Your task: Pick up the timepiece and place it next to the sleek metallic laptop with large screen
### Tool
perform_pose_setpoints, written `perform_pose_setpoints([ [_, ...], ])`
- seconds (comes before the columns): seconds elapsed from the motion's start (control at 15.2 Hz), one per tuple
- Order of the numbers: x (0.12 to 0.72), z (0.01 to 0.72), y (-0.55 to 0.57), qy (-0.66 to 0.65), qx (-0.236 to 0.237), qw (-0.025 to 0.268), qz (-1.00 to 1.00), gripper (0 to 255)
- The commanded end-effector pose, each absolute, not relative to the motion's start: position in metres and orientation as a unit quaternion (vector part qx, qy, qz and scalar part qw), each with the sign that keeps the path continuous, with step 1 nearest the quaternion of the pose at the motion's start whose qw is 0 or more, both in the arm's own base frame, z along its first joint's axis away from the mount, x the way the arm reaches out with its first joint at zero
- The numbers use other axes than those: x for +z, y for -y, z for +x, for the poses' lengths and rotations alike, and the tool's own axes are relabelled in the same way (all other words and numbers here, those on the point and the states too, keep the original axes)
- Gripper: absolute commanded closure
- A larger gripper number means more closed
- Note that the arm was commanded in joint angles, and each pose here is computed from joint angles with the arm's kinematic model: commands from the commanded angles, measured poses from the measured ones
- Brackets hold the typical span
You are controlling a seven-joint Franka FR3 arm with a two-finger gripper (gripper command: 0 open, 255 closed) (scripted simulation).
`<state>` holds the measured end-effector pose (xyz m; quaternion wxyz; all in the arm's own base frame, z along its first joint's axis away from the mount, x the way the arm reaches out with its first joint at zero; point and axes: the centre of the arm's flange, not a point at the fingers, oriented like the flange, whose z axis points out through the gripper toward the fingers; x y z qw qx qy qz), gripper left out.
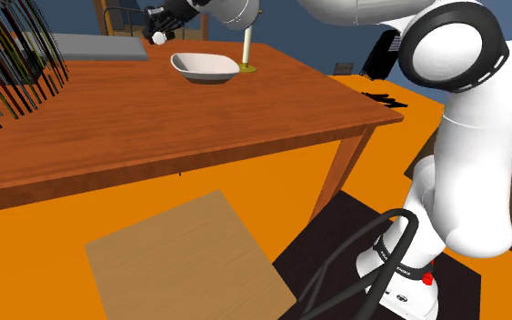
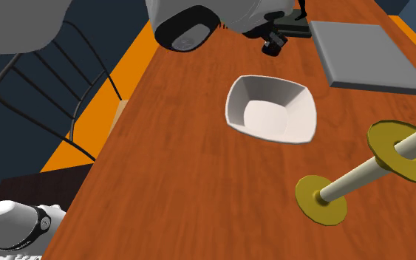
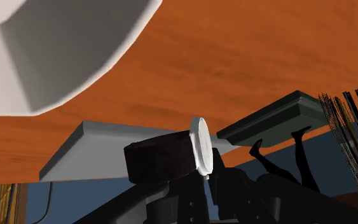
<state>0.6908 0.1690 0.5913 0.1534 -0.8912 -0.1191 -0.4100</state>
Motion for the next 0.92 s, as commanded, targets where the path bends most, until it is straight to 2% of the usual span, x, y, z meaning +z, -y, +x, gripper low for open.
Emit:
perform_pose_setpoints([
  [0.0, 0.591, 0.716, -0.180, 0.119, -0.410, 0.153, -0.891, 255],
  [0.26, 0.592, 0.762, -0.207, 0.119, -0.410, 0.153, -0.891, 255],
  [0.86, 0.550, 0.765, -0.208, 0.119, -0.410, 0.153, -0.891, 255],
])
